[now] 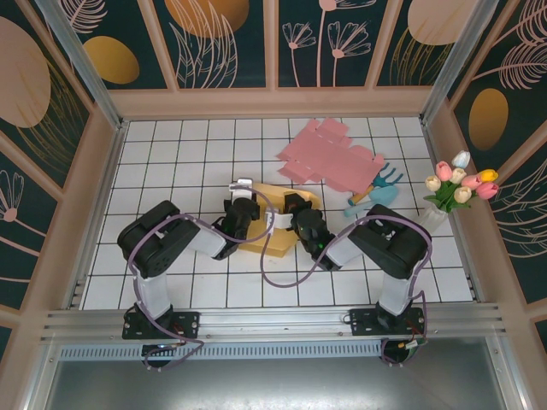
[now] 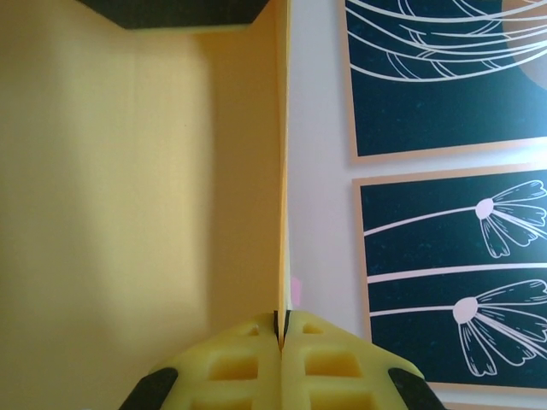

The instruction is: Fold the paper box

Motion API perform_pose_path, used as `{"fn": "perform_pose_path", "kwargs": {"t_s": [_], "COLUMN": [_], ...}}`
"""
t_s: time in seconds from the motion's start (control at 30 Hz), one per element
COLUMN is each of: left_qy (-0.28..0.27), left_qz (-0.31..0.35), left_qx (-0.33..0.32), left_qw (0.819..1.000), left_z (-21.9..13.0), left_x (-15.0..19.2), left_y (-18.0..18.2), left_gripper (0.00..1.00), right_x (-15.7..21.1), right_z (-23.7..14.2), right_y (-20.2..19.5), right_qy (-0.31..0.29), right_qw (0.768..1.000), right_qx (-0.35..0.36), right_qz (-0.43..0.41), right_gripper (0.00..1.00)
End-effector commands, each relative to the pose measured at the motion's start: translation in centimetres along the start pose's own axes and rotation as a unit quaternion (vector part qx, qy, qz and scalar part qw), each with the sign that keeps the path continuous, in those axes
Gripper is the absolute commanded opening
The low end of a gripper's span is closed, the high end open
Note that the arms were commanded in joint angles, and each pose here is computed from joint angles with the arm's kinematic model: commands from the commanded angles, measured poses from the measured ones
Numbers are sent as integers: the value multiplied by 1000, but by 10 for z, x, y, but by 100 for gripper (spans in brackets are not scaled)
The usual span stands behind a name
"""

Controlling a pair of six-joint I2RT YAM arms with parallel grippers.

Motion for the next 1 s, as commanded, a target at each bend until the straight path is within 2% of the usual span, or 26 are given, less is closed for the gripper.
{"fn": "perform_pose_path", "kwargs": {"t_s": [0.0, 0.17, 0.3, 0.53, 0.7, 0.83, 0.9, 0.97], "left_qy": [27, 29, 25, 39, 47, 52, 57, 61], "left_qz": [14, -1, -5, -3, 18, 29, 36, 46], "left_qx": [-26, 23, 35, 63, 36, 28, 17, -27], "left_qw": [999, 999, 999, 997, 998, 998, 998, 997], "left_z": [-3, -17, -28, -35, -26, -19, -12, -3], "left_x": [9, -1, -6, 2, 15, 22, 25, 28], "left_y": [28, 16, 18, 15, 22, 22, 23, 31], "left_gripper": [35, 46, 47, 52, 40, 17, 14, 8], "right_x": [-8, -7, -8, -10, -10, -12, -13, -13], "right_z": [-13, -9, -7, -8, -14, -17, -17, -17], "right_y": [71, 68, 65, 63, 63, 65, 65, 65], "right_qy": [-21, -12, -9, -12, -16, -24, -26, -22], "right_qw": [993, 994, 993, 993, 992, 991, 991, 991], "right_qx": [-114, -112, -116, -119, -122, -129, -129, -131], "right_qz": [-27, -16, -10, 0, 11, 19, 25, 32], "right_gripper": [0, 0, 0, 0, 0, 0, 0, 0]}}
Point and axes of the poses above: each hand's point on the last joint's axis, 136 mm out from that joint toward the fingers, its own z axis out along the fingers, its own y axis along the line the jaws close on, x = y × z, the point moved 1 cm from there along -z, back along the fingers, and after that the axes turned 11 degrees about -z, right-handed, at the moved point
